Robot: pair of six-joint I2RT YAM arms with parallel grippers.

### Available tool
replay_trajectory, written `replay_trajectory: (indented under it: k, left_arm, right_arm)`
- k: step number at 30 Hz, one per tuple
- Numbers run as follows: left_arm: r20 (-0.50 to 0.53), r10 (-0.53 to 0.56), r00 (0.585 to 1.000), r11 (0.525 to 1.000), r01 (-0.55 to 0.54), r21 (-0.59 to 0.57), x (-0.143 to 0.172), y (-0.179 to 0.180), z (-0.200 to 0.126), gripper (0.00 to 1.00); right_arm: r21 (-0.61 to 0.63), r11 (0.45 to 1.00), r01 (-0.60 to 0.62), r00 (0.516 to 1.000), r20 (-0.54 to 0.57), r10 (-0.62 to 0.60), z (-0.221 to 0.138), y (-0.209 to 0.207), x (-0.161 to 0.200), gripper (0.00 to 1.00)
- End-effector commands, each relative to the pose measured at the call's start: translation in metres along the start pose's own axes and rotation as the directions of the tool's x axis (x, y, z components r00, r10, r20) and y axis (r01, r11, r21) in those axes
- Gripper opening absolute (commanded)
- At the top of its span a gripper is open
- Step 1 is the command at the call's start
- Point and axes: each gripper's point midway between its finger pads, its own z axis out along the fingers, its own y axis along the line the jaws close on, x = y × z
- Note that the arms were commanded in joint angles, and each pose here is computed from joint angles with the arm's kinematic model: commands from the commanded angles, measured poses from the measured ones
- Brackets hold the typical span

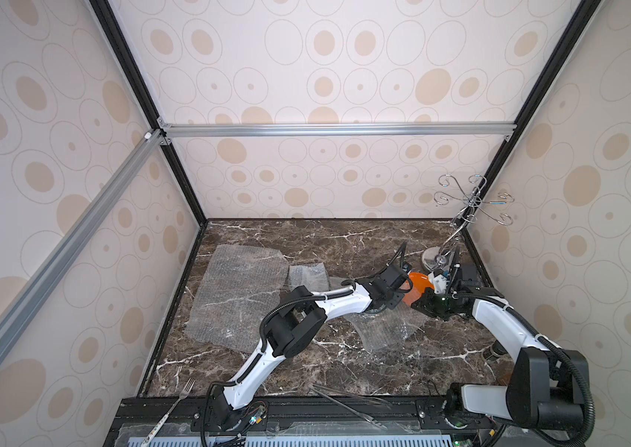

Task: Unpack dinner plates from bubble wrap
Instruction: Unwrap the bubble wrap at the center of the board.

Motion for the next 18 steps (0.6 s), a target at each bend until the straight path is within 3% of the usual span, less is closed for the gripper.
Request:
replay_trajectory:
  k: [1, 6, 18]
  left_arm:
    - [0.032, -0.008, 0.999, 1.000, 0.008, -0.003, -0.020, 0.011, -0.005, 0.14]
    - [0.033, 0.004, 0.999, 1.000, -0.004, -0.009, -0.031, 0.024, -0.007, 0.03]
    - [-0.002, 0.042, 0.999, 0.999, -0.042, 0.012, -0.042, 0.047, -0.002, 0.02]
  right_arm:
    - [-0.013, 1.000, 0.002, 1.000, -0.007, -0.002, -0.003, 0.004, 0.005, 0.00]
    - [-0.007, 1.000, 0.001, 1.000, -0.009, -0.001, -0.003, 0.002, 0.006, 0.00]
    - [0.001, 1.000, 0.005, 1.000, -0.016, -0.005, -0.002, 0.000, 0.009, 0.00]
